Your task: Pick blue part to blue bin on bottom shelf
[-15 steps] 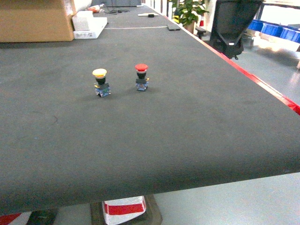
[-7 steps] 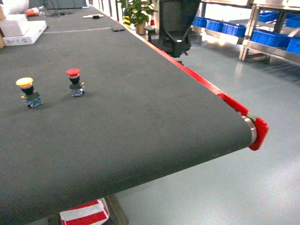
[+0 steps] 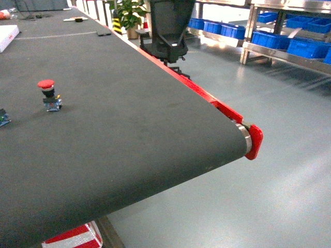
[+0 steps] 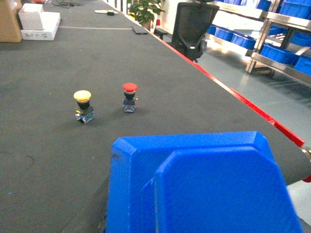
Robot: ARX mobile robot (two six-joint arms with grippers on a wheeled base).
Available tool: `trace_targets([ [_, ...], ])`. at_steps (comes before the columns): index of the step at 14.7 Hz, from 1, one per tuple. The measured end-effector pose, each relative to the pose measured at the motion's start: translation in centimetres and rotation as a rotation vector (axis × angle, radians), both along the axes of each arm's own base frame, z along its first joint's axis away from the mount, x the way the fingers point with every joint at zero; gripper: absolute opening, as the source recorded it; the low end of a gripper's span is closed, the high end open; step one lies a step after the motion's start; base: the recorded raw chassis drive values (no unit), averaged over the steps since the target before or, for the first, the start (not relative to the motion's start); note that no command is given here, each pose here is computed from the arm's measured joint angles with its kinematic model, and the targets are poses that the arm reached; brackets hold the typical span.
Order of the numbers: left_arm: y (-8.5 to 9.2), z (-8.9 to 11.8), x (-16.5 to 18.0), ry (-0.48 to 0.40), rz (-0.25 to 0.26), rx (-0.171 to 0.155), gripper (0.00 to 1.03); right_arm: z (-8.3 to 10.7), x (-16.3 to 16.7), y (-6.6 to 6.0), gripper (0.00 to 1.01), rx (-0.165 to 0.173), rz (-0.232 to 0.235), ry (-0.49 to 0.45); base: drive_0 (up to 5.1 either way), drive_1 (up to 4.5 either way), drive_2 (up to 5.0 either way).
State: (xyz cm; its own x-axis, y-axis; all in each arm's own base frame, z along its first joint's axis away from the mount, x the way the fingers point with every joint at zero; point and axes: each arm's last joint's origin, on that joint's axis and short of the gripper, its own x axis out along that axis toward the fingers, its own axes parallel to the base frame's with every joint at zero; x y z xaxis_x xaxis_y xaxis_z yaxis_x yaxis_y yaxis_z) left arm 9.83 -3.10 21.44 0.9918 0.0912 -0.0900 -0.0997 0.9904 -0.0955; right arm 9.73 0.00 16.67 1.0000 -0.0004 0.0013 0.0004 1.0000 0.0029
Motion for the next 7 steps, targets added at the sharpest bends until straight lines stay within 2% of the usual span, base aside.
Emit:
trace_targets([
  [7,0.0,0.0,0.0,0.0,0.0,0.0,0.44,0.0,0.0,0.0,0.98,0.0,0.0,0.0,-1.6,-1.62,-1.6],
])
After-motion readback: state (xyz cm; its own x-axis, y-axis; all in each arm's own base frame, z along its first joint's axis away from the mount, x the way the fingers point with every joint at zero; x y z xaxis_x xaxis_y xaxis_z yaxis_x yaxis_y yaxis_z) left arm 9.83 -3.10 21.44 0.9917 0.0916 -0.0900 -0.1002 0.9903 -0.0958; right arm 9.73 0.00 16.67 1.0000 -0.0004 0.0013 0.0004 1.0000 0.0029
